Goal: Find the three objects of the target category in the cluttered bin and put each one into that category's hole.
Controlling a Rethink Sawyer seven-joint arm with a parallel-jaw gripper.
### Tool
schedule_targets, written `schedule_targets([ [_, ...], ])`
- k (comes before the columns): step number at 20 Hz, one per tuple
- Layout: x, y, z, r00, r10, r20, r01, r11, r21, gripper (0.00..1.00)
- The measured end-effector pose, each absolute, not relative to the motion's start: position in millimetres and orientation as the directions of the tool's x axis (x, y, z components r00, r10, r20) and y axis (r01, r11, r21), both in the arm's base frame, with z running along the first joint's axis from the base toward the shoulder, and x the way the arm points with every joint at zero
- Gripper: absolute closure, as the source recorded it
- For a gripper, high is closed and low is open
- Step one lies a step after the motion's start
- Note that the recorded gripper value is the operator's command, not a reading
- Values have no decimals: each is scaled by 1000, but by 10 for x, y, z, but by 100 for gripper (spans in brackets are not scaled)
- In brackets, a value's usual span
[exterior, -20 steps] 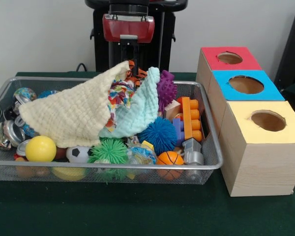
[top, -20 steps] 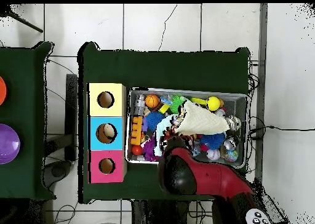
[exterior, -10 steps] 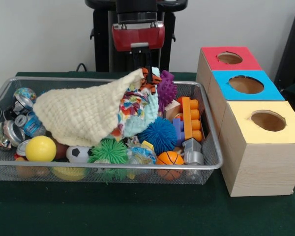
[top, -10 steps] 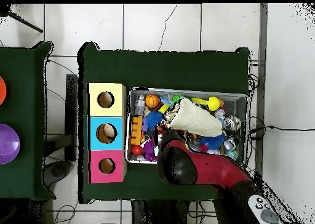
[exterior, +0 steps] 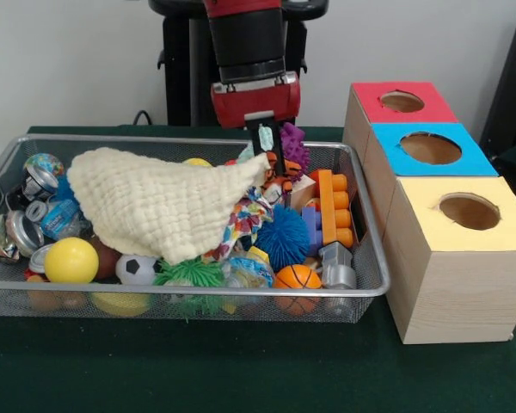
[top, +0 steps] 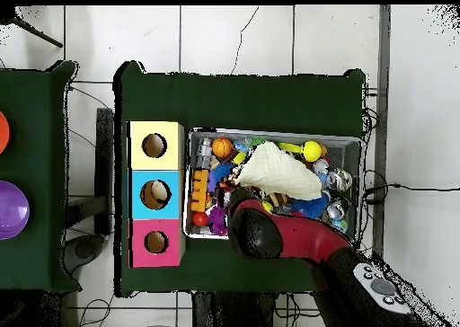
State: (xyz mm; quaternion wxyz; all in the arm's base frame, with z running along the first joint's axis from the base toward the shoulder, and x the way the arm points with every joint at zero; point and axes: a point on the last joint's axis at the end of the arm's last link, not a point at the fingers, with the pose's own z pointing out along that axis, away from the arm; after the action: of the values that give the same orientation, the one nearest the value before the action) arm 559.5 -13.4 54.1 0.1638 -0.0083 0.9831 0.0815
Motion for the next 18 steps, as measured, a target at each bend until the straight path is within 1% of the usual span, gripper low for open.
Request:
schedule_targets([
  [6,5542,-59,256,-959,31,-282,-27,980,198,100],
  [7,5525,-37,141,-963,41,-267,-18,977,214,0],
  [13,5516,-43,59,-968,48,-247,-9,974,226,0],
  [18,5567,-84,65,-970,47,-240,-7,975,221,0],
])
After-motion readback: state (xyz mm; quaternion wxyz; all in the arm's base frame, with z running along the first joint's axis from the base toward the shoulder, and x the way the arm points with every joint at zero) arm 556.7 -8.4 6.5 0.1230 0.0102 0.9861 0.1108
